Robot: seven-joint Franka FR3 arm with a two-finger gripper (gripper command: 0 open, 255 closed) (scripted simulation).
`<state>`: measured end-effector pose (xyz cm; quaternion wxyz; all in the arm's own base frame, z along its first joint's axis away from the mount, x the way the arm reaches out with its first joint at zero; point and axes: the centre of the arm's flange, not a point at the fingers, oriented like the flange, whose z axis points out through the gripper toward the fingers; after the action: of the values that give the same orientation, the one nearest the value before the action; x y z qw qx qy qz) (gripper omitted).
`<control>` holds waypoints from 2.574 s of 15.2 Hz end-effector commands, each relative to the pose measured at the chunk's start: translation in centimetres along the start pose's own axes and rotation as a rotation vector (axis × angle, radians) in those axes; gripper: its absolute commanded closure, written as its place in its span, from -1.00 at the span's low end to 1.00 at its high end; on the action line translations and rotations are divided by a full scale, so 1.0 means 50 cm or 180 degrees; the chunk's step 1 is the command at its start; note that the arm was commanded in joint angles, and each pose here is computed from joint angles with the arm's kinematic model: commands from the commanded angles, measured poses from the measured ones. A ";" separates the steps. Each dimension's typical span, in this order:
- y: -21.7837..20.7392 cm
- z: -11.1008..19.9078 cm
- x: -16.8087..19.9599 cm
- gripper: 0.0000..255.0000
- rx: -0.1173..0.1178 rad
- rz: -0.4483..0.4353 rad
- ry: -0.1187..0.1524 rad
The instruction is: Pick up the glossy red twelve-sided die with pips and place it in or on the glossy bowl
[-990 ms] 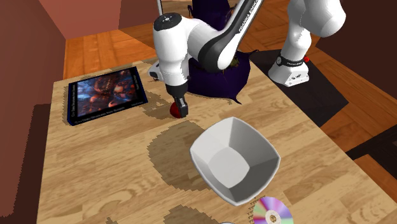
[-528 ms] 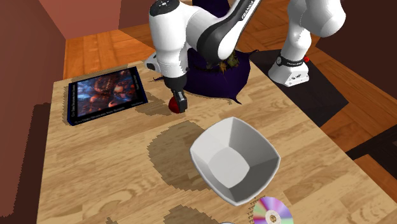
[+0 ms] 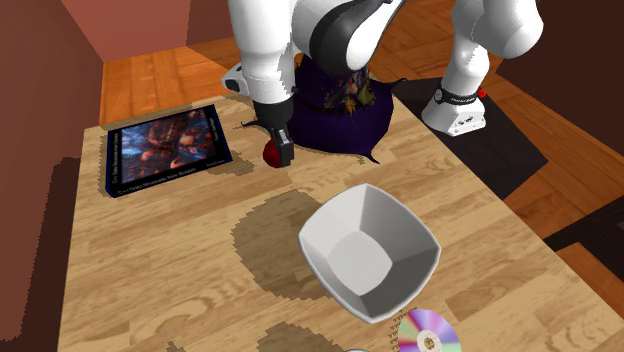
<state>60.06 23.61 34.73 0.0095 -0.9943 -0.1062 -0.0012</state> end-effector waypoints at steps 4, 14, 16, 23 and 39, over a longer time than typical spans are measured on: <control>-0.001 -0.056 0.001 1.00 0.0000 0.0000 -0.0001; -0.003 -0.162 0.001 1.00 0.0000 0.0000 -0.0001; -0.003 -0.183 0.001 1.00 0.0000 0.0000 -0.0001; -0.079 -0.215 -0.023 1.00 0.0000 0.0000 -0.0001; -0.481 -0.204 -0.154 1.00 0.0000 0.0000 -0.0001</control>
<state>47.84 44.29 45.24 0.0094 -0.9942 -0.1071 -0.0010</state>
